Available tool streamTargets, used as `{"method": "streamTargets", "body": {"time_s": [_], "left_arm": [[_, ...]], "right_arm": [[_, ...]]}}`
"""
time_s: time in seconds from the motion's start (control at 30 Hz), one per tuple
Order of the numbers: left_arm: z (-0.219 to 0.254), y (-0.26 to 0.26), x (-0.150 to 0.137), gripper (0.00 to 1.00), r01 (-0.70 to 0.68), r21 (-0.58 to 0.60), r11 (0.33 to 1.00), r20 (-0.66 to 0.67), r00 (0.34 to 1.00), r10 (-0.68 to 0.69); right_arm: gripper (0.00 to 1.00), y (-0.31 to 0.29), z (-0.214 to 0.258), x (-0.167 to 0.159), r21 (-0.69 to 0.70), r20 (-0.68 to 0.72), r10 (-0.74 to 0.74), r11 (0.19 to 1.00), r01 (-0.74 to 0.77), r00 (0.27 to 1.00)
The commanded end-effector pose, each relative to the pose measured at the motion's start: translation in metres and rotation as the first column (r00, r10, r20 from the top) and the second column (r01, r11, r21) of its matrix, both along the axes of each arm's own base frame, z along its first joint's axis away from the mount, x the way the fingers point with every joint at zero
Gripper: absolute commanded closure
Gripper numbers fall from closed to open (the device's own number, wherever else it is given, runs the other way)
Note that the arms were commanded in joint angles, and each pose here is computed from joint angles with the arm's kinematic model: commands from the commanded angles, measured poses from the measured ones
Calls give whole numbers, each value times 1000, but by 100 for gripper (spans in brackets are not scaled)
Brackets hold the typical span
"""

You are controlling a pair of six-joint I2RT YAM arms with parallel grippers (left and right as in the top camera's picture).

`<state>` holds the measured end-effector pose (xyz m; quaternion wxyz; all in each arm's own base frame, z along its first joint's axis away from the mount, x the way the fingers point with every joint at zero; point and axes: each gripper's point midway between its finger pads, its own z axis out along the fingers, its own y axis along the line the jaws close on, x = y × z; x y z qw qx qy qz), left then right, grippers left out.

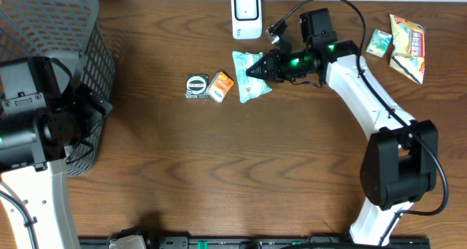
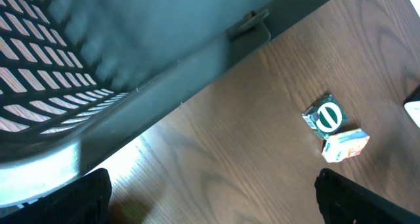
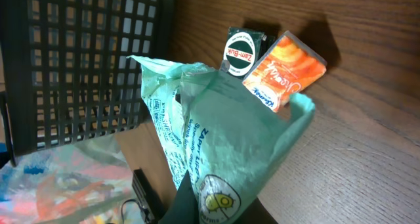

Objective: Scan the item barcode

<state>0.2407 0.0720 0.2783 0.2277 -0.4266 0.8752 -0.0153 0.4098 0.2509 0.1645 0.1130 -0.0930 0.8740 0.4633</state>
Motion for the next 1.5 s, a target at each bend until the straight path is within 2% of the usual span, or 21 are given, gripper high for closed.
{"method": "streamTargets", "body": {"time_s": [0.0, 0.43, 0.67, 0.73, 0.77, 0.8, 0.87, 0.97, 1.07, 1.33, 1.47], "left_arm": [[4, 2, -1, 2, -12, 7, 1000, 11, 1000, 12], [4, 2, -1, 2, -12, 7, 1000, 11, 1000, 12], [4, 2, -1, 2, -12, 7, 1000, 11, 1000, 12], [4, 2, -1, 2, -12, 7, 1000, 11, 1000, 12], [4, 2, -1, 3, -12, 7, 1000, 11, 1000, 12], [4, 2, -1, 2, -12, 7, 1000, 11, 1000, 12], [4, 2, -1, 2, -12, 7, 1000, 11, 1000, 12], [4, 2, -1, 2, -12, 7, 1000, 11, 1000, 12], [4, 2, -1, 2, -12, 7, 1000, 11, 1000, 12], [4, 2, -1, 2, -12, 7, 1000, 11, 1000, 12], [4, 2, -1, 3, -12, 7, 1000, 11, 1000, 12]], "right_arm": [[99, 5, -1, -5, 3, 3, 23, 1000, -23, 1000], [99, 2, -9, -3, -53, 14, 6, 999, -6, 1000], [99, -20, -33, 6, -232, 28, -83, 969, 88, 996], [99, -32, -43, 14, -324, 67, -126, 936, 141, 990], [99, -48, -54, 22, -441, 123, -169, 874, 207, 978], [99, -56, -58, 25, -496, 153, -185, 835, 237, 971], [99, -82, -66, 31, -652, 251, -212, 684, 326, 945], [99, -117, -58, 31, -808, 420, -171, 377, 453, 891], [99, -117, -51, 27, -833, 482, -106, 255, 492, 870], [99, -123, -108, 15, -921, 370, -31, 120, 371, 928], [97, -109, -124, 3, -940, 310, -6, 150, 307, 951]]}}
